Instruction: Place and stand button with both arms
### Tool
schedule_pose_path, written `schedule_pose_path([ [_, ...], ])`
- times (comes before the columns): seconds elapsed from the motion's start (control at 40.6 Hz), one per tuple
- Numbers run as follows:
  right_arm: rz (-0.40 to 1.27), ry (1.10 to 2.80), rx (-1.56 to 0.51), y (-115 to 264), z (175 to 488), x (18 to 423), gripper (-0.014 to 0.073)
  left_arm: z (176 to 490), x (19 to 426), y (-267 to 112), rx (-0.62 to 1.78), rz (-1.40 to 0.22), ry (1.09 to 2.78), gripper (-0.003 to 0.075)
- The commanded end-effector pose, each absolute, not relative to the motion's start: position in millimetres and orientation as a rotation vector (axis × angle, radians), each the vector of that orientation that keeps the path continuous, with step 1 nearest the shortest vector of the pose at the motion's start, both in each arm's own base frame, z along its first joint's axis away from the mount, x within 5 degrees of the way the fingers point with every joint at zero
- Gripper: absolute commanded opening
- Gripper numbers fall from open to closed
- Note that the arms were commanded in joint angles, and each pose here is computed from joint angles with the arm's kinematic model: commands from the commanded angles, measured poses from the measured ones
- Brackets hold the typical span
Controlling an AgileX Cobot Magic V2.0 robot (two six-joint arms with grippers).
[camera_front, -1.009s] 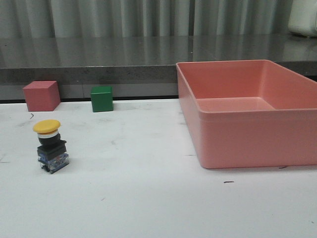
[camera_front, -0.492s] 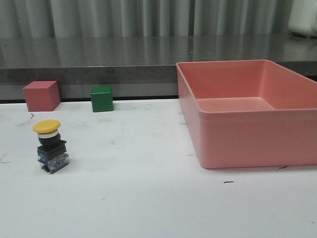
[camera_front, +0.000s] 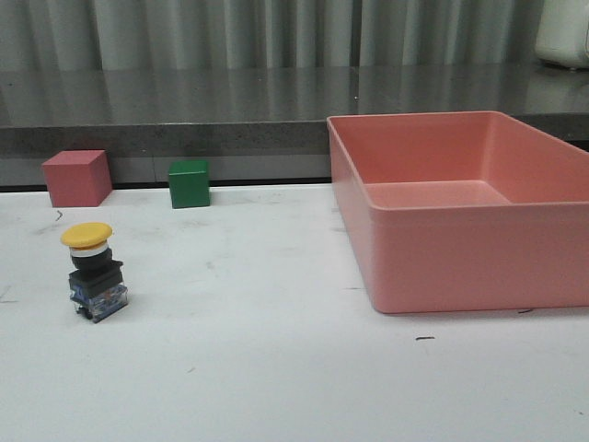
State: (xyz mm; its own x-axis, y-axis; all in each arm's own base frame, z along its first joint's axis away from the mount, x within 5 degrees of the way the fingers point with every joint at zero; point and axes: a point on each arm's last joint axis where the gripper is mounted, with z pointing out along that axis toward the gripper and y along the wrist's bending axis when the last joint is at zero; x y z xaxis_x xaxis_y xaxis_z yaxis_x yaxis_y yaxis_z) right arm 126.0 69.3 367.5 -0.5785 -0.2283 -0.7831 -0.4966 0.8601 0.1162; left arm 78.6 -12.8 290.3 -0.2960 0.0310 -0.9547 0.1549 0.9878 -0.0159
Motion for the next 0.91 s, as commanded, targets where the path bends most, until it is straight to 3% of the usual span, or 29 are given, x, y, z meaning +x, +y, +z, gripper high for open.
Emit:
schedule_pose_path([
  [0.0, 0.429, 2.121, -0.494, 69.2, 379.6, 127.5, -0.0069, 283.4, 73.2, -7.1, 0.051, -0.097, 1.652, -0.0020],
  [0.32, 0.429, 2.121, -0.494, 69.2, 379.6, 127.5, -0.0069, 212.3, 58.6, -1.7, -0.016, -0.066, 1.477, -0.0020],
  [0.886, 0.429, 2.123, -0.495, 69.2, 379.4, 127.4, -0.0069, 209.2, 54.5, -1.1, -0.024, -0.057, 1.485, -0.0020],
])
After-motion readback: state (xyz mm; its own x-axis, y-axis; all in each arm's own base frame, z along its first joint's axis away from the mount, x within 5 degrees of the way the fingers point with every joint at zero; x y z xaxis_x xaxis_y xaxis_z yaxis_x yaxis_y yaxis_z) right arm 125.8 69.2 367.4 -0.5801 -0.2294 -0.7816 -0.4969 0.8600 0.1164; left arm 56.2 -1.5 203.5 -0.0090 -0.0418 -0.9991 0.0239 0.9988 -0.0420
